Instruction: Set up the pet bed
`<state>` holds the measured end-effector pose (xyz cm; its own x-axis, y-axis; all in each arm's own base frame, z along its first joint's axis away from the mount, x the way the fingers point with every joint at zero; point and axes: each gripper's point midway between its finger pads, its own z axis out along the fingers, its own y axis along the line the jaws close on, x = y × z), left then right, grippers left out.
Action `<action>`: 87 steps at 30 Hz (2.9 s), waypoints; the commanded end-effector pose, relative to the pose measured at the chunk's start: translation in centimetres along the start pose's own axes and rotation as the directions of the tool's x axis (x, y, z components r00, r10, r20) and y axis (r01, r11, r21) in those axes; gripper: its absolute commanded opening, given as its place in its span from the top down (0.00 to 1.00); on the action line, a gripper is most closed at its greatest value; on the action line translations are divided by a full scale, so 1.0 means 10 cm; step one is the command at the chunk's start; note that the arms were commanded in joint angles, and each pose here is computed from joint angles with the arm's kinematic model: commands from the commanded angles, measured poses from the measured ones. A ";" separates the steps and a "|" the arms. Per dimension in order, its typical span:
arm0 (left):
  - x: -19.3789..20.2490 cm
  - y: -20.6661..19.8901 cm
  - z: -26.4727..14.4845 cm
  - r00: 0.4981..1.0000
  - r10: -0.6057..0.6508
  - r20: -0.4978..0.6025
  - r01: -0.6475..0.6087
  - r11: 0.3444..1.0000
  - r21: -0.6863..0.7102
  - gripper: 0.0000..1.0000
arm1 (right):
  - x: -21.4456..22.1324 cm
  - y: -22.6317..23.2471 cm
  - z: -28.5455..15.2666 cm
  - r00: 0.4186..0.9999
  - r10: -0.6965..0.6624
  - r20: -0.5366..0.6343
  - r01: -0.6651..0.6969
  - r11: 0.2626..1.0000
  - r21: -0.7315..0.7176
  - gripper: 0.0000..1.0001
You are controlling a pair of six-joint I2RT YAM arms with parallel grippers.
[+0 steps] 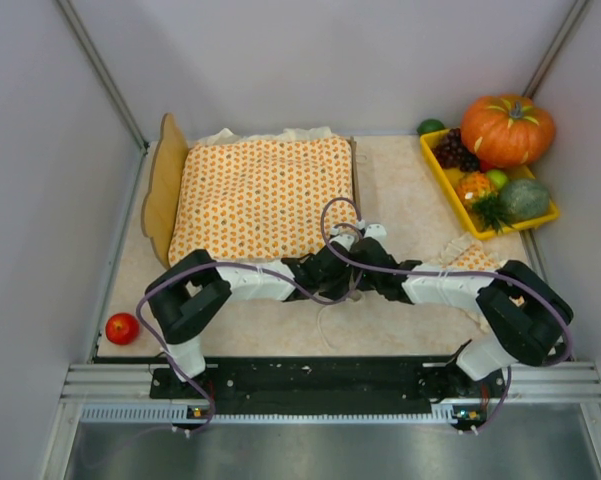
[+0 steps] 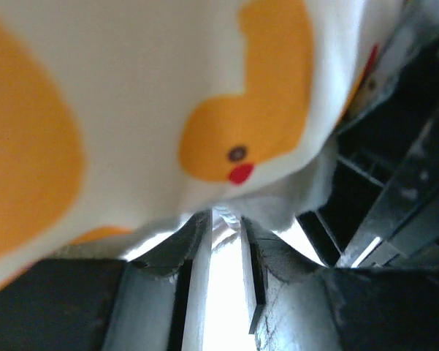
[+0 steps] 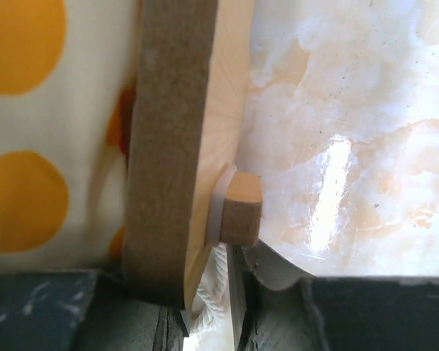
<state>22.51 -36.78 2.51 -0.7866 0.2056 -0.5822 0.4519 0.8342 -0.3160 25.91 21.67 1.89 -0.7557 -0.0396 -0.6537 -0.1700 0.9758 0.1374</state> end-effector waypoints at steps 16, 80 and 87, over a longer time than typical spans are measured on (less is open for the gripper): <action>-0.12 -0.11 -0.27 0.994 -0.025 0.104 0.016 0.996 0.084 0.53 | 0.84 -0.50 -0.19 0.980 0.028 -0.198 0.008 0.984 0.180 1.00; 0.01 0.36 -0.66 0.940 0.330 0.089 -0.319 0.941 -0.116 1.00 | -0.25 -0.96 -0.84 0.954 0.262 0.144 -0.288 0.934 0.213 1.00; -0.17 0.77 -0.98 0.959 0.246 0.142 -0.217 0.957 -0.192 1.00 | -0.60 -1.15 -0.90 0.945 0.253 0.207 -0.302 0.919 0.254 1.00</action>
<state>22.17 -28.56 7.31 -0.5648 0.3892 -0.7277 0.6007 0.7985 -0.0391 23.96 9.57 7.52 -0.6939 0.2576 -0.6724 0.2255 0.9646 0.1369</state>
